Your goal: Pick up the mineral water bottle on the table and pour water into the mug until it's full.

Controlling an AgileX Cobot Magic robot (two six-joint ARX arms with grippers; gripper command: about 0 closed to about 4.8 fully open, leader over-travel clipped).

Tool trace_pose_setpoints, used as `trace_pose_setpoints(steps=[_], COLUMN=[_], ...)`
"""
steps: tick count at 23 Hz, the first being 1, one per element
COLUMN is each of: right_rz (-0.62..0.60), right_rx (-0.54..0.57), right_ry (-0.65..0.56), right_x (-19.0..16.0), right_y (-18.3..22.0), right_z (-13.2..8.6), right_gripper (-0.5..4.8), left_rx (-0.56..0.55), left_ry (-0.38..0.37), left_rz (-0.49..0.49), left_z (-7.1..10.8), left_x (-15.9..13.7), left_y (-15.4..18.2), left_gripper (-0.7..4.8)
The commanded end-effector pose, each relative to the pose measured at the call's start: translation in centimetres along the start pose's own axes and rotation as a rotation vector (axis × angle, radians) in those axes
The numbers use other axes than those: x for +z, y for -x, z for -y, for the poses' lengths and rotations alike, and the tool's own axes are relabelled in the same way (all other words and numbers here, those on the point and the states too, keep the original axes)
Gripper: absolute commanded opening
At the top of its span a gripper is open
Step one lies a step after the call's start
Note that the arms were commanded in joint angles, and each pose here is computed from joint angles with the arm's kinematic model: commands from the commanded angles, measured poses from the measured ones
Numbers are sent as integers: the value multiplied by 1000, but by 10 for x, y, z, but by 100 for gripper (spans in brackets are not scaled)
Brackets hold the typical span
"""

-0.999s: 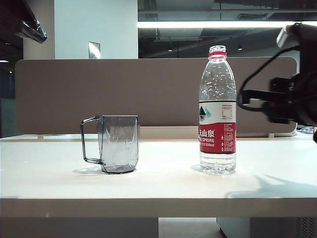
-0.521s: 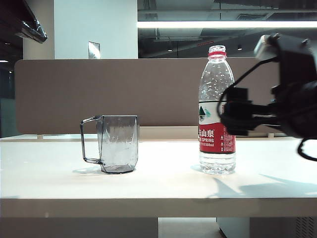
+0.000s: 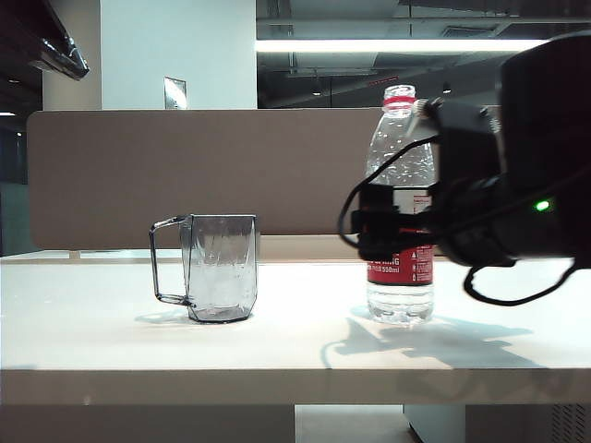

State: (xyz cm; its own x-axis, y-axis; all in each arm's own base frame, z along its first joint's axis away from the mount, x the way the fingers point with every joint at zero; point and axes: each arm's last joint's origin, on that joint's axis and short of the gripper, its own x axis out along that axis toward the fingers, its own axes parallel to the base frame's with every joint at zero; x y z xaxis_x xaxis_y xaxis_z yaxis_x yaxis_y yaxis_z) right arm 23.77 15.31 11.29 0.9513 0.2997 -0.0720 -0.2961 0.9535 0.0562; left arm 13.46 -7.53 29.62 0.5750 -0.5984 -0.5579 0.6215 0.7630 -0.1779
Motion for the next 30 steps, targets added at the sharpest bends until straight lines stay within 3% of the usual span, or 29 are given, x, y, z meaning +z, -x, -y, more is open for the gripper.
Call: trace_pose_setpoints(steps=[1,4,11,14,16,20,23,26,30], right_rz=[26,38,56,38,26,18,18,-1,-40], right_rx=[12,12,-7,-18,-24,-27,-23,4,9], right_ry=[-8,-11,-17,-12,-9,-5,64,142,233], right_x=[1,2,8,6,5,5,7,9,12], right_y=[-11,-18,-27,-28,-29,-30,-34,-37,-43], right_z=[-4,-6,-4,-1,0,2,1,-1,-3], right_gripper=[472,467,365,355,304,301,284,202,202], left_rx=[-5,-5,-5,-5,-5,-5,-5,-5,-5], left_ry=[-5,-5,-5,-5,-5,-5,-5,-5,-5], left_rz=[11,11,11,11,11,11,11,11,11], left_z=[1,1,1,1,1,1,1,1,1], left_x=[2,2,2,2,2,2,2,2,2], left_y=[1,1,1,1,1,1,1,1,1], left_gripper=[-5,-5,-5,-5,-5,-5,-5,-5,-5])
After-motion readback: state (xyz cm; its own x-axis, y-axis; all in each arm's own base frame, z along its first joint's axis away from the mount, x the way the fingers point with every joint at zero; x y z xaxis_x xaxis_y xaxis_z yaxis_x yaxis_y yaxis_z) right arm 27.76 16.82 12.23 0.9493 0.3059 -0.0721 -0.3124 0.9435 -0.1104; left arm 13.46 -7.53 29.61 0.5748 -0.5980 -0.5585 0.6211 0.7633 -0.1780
